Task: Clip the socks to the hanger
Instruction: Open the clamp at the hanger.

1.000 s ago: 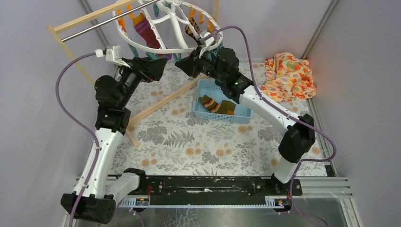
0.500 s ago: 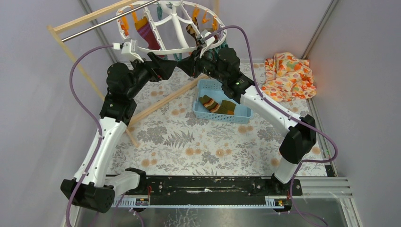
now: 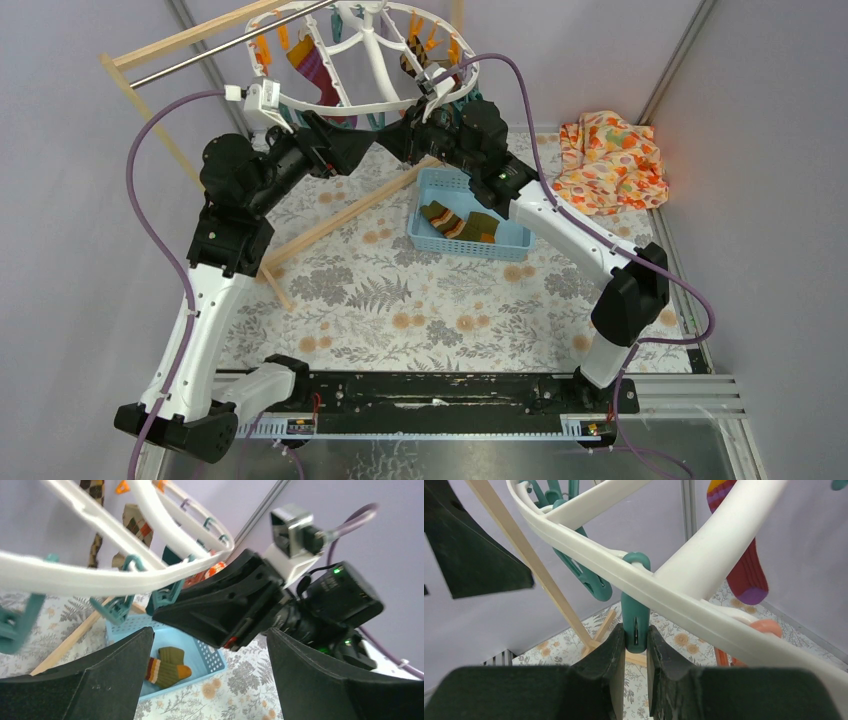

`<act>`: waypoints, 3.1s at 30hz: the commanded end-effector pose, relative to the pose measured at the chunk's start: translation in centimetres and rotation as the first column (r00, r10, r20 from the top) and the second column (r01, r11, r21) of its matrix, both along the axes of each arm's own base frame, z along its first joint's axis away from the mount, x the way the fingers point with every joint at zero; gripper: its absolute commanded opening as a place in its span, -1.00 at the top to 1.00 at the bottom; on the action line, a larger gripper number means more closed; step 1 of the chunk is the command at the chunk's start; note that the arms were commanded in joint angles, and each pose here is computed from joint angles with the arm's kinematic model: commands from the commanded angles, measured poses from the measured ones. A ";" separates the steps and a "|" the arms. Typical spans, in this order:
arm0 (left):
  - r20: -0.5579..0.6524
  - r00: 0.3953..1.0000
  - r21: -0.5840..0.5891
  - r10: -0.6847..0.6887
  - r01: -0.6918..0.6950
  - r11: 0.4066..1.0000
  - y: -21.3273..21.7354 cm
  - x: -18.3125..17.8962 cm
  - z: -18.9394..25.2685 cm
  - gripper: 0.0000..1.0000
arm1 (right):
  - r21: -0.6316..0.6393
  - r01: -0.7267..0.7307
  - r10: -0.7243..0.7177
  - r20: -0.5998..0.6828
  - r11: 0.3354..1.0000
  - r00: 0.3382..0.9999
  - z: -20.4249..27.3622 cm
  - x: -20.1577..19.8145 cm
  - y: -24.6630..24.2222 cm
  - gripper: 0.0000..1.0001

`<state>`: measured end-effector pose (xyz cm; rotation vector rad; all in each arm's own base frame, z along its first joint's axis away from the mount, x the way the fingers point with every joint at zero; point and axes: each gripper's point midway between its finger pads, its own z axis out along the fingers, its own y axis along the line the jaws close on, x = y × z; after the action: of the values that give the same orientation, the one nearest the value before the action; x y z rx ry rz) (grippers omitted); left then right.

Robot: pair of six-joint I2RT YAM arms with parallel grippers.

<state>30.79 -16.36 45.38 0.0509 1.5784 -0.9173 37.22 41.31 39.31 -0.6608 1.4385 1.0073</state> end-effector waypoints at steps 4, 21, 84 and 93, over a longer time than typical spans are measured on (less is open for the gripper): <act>0.029 0.999 -0.035 -0.044 0.045 0.998 -0.9 0.1 3.1 -0.80 | 0.077 0.014 -0.020 0.082 0.997 0.996 5.2 -1.2 -1.3 1.00; 0.063 0.996 -0.030 -0.061 0.063 0.998 -2.1 3.8 1.6 -0.78 | 0.088 -0.014 0.006 0.083 0.996 0.997 5.8 -2.3 -1.6 1.00; 0.314 0.946 -0.005 -0.078 0.084 0.996 -3.1 6.5 2.1 0.08 | 0.066 -0.053 0.051 0.043 0.996 0.998 4.2 -2.1 -0.4 1.00; 0.313 0.947 -0.028 -0.068 0.081 0.996 -2.9 6.2 2.4 1.00 | 0.061 -0.054 0.051 0.037 0.997 0.998 3.8 -2.0 -0.4 1.00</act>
<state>38.02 -19.63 45.38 0.2233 1.3529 -0.9457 36.09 40.28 41.42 -0.6332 1.4260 1.0441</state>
